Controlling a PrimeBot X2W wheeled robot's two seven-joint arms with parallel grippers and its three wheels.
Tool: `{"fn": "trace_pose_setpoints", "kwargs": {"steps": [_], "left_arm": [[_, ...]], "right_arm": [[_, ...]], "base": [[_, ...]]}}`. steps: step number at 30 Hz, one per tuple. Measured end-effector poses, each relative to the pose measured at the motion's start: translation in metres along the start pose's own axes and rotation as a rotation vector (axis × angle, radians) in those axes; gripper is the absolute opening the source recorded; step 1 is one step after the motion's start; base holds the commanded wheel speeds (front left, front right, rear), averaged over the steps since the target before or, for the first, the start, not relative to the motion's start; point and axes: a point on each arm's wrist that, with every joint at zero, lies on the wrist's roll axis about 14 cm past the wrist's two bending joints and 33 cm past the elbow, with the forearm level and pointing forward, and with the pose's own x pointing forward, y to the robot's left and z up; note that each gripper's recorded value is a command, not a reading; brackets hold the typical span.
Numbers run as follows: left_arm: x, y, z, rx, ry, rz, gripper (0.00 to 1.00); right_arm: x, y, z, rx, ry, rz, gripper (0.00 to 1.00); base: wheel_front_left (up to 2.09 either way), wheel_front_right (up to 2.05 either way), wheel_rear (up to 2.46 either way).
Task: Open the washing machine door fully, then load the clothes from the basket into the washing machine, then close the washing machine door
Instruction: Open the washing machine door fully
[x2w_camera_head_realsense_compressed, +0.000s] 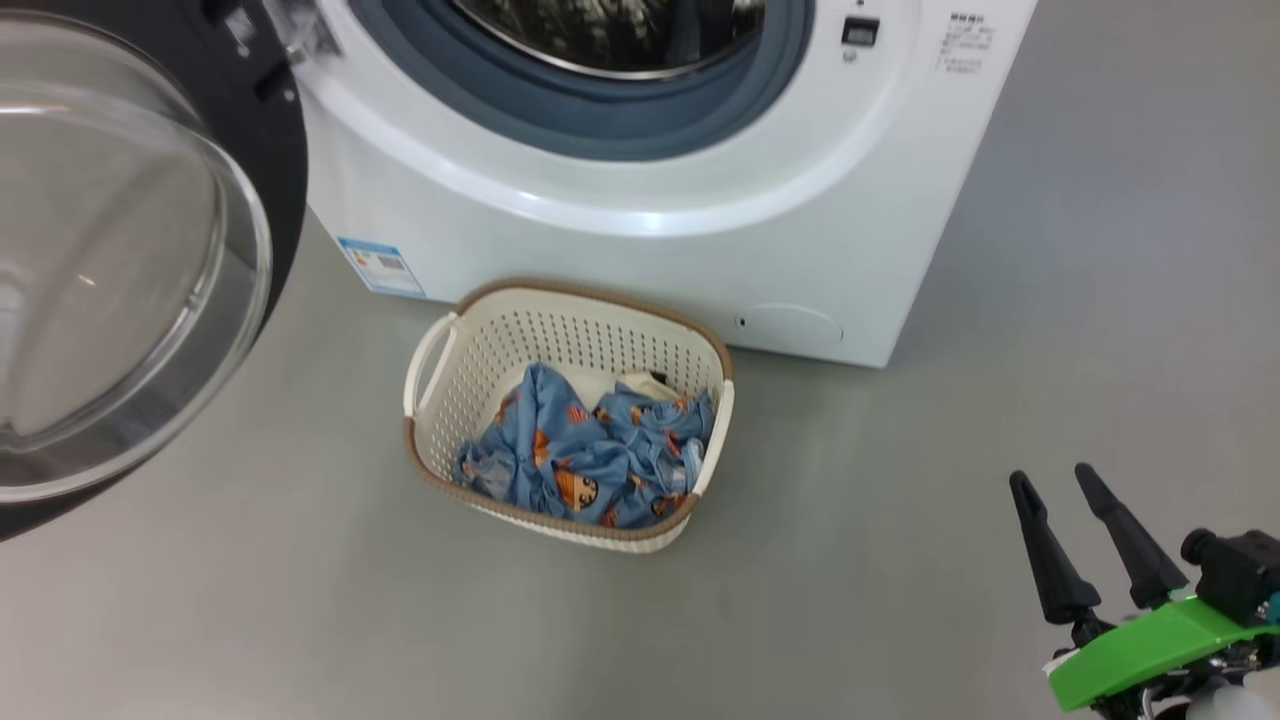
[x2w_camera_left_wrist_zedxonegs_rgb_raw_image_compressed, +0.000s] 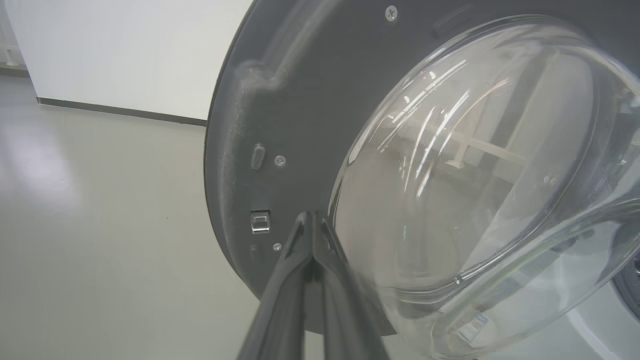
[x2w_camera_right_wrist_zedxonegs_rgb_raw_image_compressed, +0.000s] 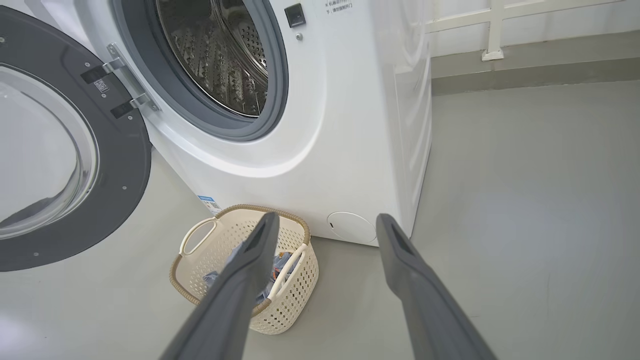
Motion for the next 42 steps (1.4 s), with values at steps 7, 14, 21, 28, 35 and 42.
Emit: {"fn": "trace_pose_setpoints", "kwargs": {"steps": [7,14,21,28,35,42], "left_arm": [[-0.037,-0.004,-0.010,-0.018,0.019,-0.064,0.45],[-0.063,-0.060,-0.020,0.003,0.036,-0.257,1.00],[-0.086,-0.119,-0.031,0.032,0.057,-0.460,1.00],[-0.094,-0.161,-0.041,0.032,0.080,-0.582,1.00],[-0.105,-0.201,-0.053,0.025,0.109,-0.695,1.00],[-0.119,-0.234,-0.067,0.003,0.159,-0.799,1.00]], "right_arm": [[-0.011,0.008,0.014,-0.012,-0.032,0.009,1.00],[-0.023,0.003,0.020,-0.015,-0.048,-0.017,1.00],[-0.037,-0.009,0.024,-0.007,-0.063,-0.066,1.00],[-0.052,-0.027,0.029,-0.006,-0.079,-0.128,1.00],[-0.072,-0.046,0.033,-0.005,-0.098,-0.202,1.00],[-0.094,-0.065,0.039,-0.007,-0.119,-0.276,1.00]], "base": [[0.00,0.00,0.00],[0.00,0.00,0.00],[0.00,0.00,0.00],[0.00,0.00,0.00],[0.00,0.00,0.00],[0.00,0.00,0.00]]}}
